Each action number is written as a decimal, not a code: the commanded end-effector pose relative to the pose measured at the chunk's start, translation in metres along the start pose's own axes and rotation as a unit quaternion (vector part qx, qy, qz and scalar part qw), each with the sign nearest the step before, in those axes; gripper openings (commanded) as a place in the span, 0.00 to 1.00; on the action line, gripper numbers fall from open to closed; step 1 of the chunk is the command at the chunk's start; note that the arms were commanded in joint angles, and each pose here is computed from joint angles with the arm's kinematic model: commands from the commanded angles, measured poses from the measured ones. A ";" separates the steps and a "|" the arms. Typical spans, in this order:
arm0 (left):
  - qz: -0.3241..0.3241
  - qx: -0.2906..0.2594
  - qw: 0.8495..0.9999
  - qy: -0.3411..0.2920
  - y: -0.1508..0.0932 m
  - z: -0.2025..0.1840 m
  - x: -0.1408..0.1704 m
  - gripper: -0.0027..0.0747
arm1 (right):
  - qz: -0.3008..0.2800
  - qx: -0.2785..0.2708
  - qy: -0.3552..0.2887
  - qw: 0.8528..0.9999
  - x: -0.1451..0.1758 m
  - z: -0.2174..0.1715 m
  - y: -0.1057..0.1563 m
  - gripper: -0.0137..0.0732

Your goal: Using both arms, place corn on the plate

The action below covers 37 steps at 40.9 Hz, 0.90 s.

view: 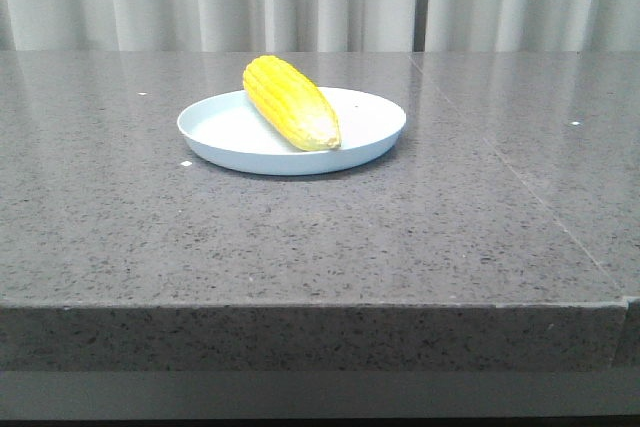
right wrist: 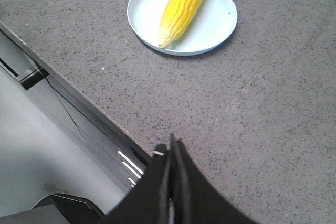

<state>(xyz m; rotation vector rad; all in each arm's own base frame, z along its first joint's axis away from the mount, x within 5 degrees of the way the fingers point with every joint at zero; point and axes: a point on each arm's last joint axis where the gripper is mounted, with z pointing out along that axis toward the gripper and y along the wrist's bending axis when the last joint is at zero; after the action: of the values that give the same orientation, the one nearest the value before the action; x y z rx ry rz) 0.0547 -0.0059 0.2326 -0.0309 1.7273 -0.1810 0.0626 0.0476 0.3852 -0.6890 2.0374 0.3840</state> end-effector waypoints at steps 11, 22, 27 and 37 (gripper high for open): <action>0.068 0.005 0.991 -0.113 0.002 0.004 0.012 0.01 | 0.000 0.005 -0.046 0.999 -0.011 -0.005 -0.001 0.08; 0.060 -0.026 0.989 -0.135 0.008 0.004 0.025 0.01 | 0.000 0.005 -0.045 0.999 -0.011 -0.005 -0.001 0.08; 0.062 -0.029 0.988 -0.138 0.008 0.004 0.024 0.01 | 0.000 0.005 -0.045 0.999 -0.011 -0.005 -0.001 0.08; 0.062 -0.029 0.988 -0.139 0.008 0.004 0.024 0.01 | 0.000 0.005 -0.045 0.999 -0.011 -0.005 -0.001 0.08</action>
<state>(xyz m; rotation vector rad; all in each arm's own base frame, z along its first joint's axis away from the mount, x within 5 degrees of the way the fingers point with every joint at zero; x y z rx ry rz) 0.0563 -0.0018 0.2065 0.0176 1.5320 -0.0314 0.0626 0.0476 0.3852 -0.6890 2.0374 0.3840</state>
